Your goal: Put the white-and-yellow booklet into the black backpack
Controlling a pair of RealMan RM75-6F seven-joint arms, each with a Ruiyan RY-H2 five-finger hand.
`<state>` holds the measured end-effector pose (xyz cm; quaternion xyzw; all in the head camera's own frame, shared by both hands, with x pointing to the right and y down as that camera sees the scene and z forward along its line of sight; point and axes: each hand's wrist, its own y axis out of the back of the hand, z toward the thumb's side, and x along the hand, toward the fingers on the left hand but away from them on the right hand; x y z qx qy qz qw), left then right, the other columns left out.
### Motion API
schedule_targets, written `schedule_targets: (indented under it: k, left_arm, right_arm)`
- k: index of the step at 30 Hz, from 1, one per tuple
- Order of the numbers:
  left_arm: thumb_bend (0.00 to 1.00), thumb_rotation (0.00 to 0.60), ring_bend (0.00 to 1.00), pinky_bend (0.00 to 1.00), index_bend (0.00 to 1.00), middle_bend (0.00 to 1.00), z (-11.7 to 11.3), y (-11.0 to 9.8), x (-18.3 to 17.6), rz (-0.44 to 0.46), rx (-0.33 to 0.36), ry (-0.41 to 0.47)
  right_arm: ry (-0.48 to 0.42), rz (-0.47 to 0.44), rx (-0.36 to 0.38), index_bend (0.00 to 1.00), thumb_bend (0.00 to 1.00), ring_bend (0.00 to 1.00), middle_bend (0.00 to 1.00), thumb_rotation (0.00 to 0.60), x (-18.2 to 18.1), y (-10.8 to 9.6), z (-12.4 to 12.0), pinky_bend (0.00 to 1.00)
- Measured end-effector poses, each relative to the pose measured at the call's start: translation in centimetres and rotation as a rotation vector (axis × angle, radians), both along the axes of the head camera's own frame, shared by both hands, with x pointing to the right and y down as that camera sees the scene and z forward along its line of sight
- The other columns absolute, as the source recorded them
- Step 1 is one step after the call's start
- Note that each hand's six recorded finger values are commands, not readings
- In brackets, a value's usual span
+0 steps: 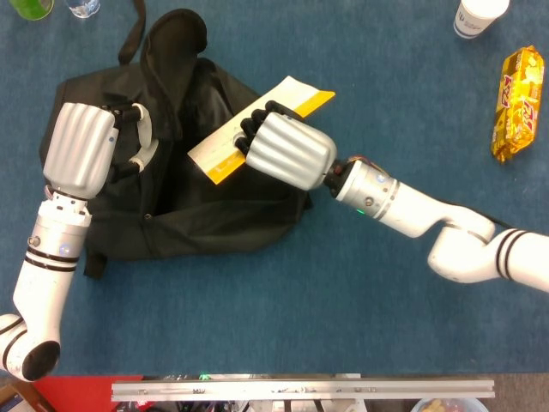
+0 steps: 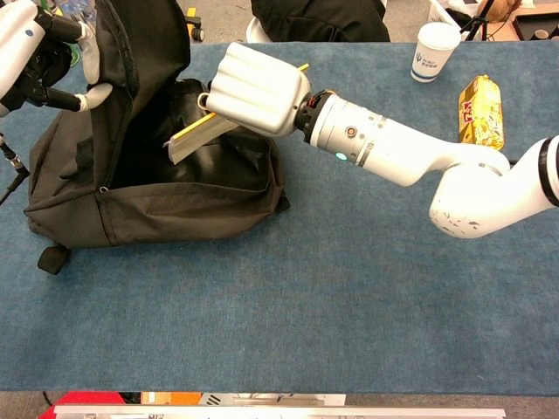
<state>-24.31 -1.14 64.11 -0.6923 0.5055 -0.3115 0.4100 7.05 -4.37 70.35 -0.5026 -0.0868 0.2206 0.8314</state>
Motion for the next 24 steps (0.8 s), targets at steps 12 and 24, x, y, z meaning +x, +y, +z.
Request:
schedule_targets:
  k: [12,24]
  left_arm:
    - [0.41,0.600,0.87,1.00,0.71,0.81,-0.4,0.3,-0.2,0.002,0.004,-0.002]
    - [0.41,0.600,0.87,1.00,0.71,0.81,-0.6,0.5,0.2,0.013,0.003,-0.001]
  right_arm:
    - [-0.011,-0.022,0.045,0.89,0.44,0.69,0.71,0.600,-3.5,1.1,1.6,0.82]
    - [-0.041,-0.031,0.048,0.89,0.44,0.69,0.71,0.600,-6.6,1.8,2.2,0.82]
